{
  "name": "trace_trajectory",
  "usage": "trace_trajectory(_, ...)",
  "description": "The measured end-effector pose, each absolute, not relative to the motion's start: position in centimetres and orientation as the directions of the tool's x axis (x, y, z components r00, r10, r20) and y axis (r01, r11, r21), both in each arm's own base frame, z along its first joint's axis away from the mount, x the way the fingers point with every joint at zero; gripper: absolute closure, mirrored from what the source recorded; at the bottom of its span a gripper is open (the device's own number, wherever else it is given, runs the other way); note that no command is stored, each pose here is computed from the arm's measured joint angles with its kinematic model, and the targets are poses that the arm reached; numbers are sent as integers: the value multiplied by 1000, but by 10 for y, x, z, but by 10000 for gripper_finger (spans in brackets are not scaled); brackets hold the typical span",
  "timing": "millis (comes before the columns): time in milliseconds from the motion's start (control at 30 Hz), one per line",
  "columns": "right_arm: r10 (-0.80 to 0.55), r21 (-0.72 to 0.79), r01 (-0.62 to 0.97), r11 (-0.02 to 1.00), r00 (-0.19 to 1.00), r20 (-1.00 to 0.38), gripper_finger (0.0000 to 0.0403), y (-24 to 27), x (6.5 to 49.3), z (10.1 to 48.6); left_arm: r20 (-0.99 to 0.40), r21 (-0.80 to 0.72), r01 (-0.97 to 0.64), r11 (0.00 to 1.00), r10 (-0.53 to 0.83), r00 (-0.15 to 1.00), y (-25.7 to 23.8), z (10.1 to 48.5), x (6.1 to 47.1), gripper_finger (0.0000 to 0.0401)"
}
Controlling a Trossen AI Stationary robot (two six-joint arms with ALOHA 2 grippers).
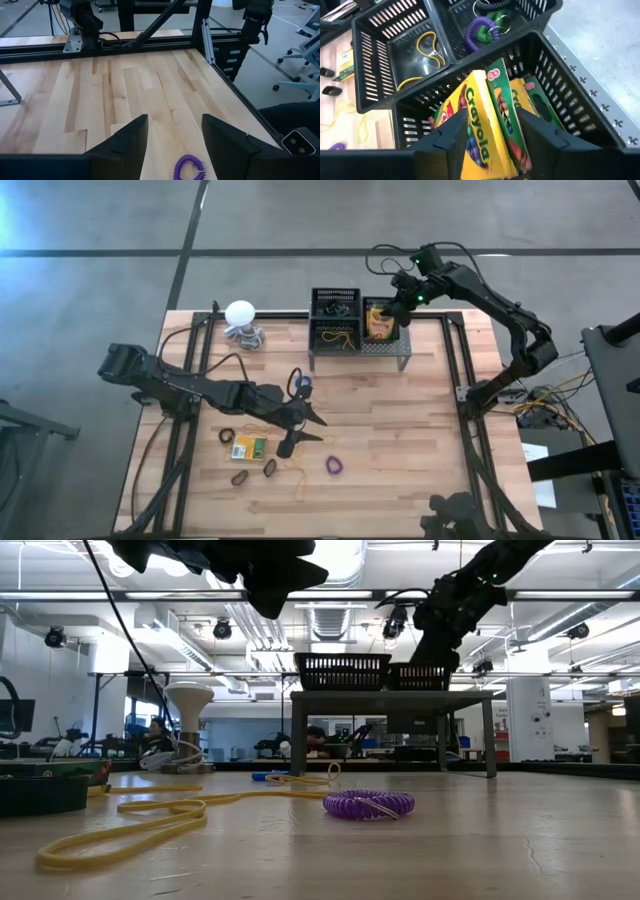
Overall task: Pick & Place Office Desk Supplies
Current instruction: Put the top yellow crayon box into the right black bin, then put the purple spring keychain into the top left black bin
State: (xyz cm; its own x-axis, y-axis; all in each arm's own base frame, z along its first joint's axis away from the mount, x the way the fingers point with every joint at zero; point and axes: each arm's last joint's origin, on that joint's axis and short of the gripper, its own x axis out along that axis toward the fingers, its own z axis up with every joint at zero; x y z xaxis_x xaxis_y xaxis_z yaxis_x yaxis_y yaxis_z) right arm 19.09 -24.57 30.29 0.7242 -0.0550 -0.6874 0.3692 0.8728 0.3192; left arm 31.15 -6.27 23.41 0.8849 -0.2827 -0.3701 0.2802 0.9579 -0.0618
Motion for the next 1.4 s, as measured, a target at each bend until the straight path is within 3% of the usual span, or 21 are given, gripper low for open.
trace_trajectory(200, -55, 298, 342, 891, 733, -678, 232, -244, 195, 304, -370, -62, 280, 958, -283, 885, -63, 234, 312, 213)
trace_trajectory(333, -47, 292, 328, 898, 732, -679, 246, -241, 198, 304, -370, -62, 280, 958, -283, 885, -63, 234, 312, 213)
trace_trajectory(567, -148, 194, 383, 903, 702, -696, 265, -245, 201, 305, -370, -55, 275, 960, -276, 887, -62, 234, 312, 213)
trace_trajectory(867, -205, 144, 373, 917, 748, -631, 244, -244, 206, 318, -370, -46, 279, 959, -275, 887, -62, 234, 312, 213)
trace_trajectory(1100, -319, -100, 327, 940, 731, -603, 261, -168, 233, 353, -379, -65, 246, 967, -252, 890, -62, 234, 311, 213)
trace_trajectory(1400, -154, -119, 104, 987, 808, -569, 283, -29, 263, 363, -646, -162, -7, 987, -101, 756, -55, 242, 269, 213)
